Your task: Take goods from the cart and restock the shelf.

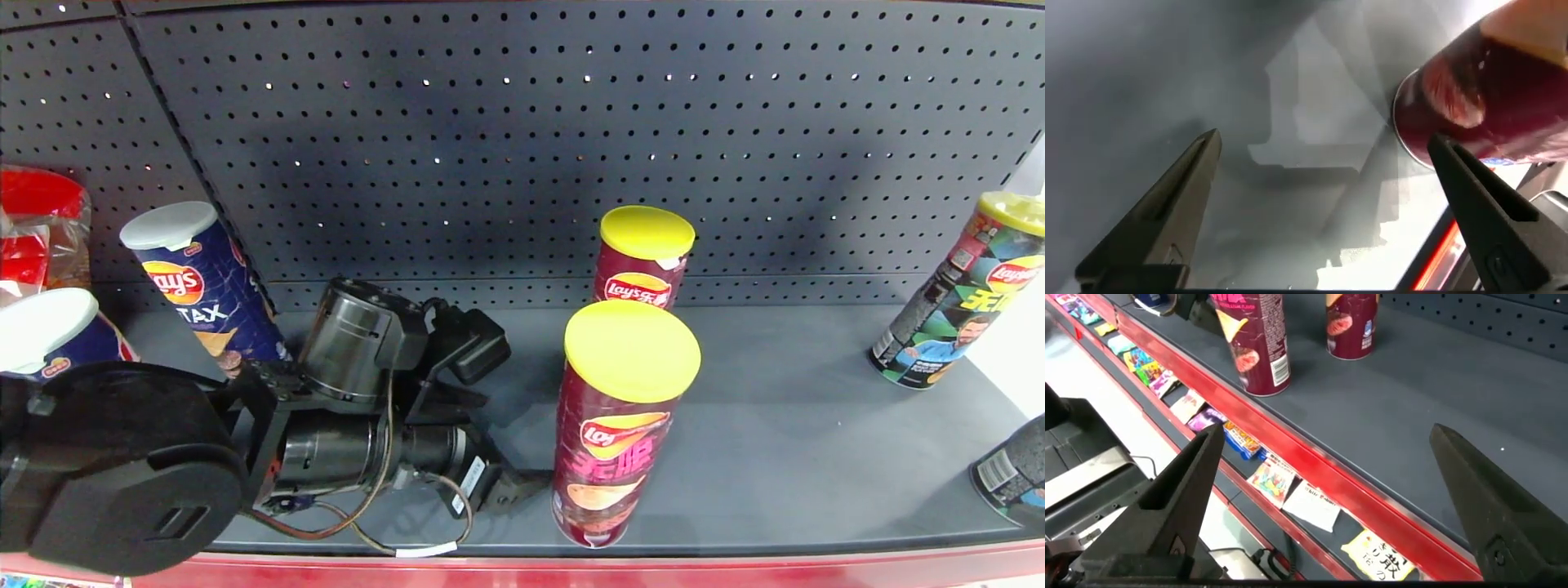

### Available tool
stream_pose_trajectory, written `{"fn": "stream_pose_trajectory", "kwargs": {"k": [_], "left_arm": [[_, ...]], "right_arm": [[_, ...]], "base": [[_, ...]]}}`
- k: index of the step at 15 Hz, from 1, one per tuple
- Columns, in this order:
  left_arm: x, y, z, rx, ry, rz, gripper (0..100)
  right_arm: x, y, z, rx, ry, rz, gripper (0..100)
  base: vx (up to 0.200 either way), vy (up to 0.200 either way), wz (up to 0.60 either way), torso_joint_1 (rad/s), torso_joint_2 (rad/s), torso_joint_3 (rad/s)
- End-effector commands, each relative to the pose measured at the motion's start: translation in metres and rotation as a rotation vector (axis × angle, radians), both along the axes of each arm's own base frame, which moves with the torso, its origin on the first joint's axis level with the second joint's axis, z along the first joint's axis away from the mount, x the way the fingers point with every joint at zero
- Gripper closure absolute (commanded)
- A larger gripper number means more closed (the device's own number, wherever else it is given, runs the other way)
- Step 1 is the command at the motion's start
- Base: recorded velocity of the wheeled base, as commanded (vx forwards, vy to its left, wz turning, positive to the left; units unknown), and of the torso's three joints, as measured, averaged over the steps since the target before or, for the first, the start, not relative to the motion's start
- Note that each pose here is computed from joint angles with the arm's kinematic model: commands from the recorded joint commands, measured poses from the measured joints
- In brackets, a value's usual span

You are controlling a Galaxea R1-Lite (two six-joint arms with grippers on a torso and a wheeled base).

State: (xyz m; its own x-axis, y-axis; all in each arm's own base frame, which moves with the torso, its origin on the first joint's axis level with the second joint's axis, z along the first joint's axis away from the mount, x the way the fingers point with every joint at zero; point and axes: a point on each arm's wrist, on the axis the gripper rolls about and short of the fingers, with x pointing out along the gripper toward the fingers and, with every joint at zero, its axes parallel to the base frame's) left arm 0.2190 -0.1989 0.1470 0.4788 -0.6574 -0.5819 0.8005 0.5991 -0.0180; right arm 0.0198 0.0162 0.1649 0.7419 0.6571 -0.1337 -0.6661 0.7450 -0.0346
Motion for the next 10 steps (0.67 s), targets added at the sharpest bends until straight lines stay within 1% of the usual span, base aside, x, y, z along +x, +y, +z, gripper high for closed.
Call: {"fn": "stream_pose_trajectory", "kwargs": {"k": [1, 6, 7, 8, 10], "left_arm": [[-0.002, 0.002, -0.003, 0.008, 0.009, 0.000, 0], [-0.006, 0.003, -0.005, 0.013, 0.020, -0.014, 0], [-0.007, 0.004, -0.006, 0.011, 0.026, -0.021, 0], [-0.012, 0.004, -0.004, 0.000, 0.029, -0.048, 0], [-0.016, 0.005, -0.007, 0.003, 0.043, -0.063, 0]], "right_arm": [[0.001, 0.000, 0.000, -0.001, 0.002, 0.000, 0], [0.001, 0.001, 0.000, -0.003, 0.006, 0.000, 0], [0.001, 0.001, 0.000, -0.004, 0.007, 0.000, 0], [0.002, 0.001, 0.000, -0.005, 0.009, 0.000, 0], [0.002, 0.001, 0.000, -0.005, 0.010, 0.000, 0]], "base": [[0.000, 0.000, 0.00, 0.000, 0.00, 0.000], [0.000, 0.000, 0.00, 0.000, 0.00, 0.000], [0.000, 0.000, 0.00, 0.000, 0.00, 0.000], [0.000, 0.000, 0.00, 0.000, 0.00, 0.000], [0.000, 0.000, 0.00, 0.000, 0.00, 0.000]]}}
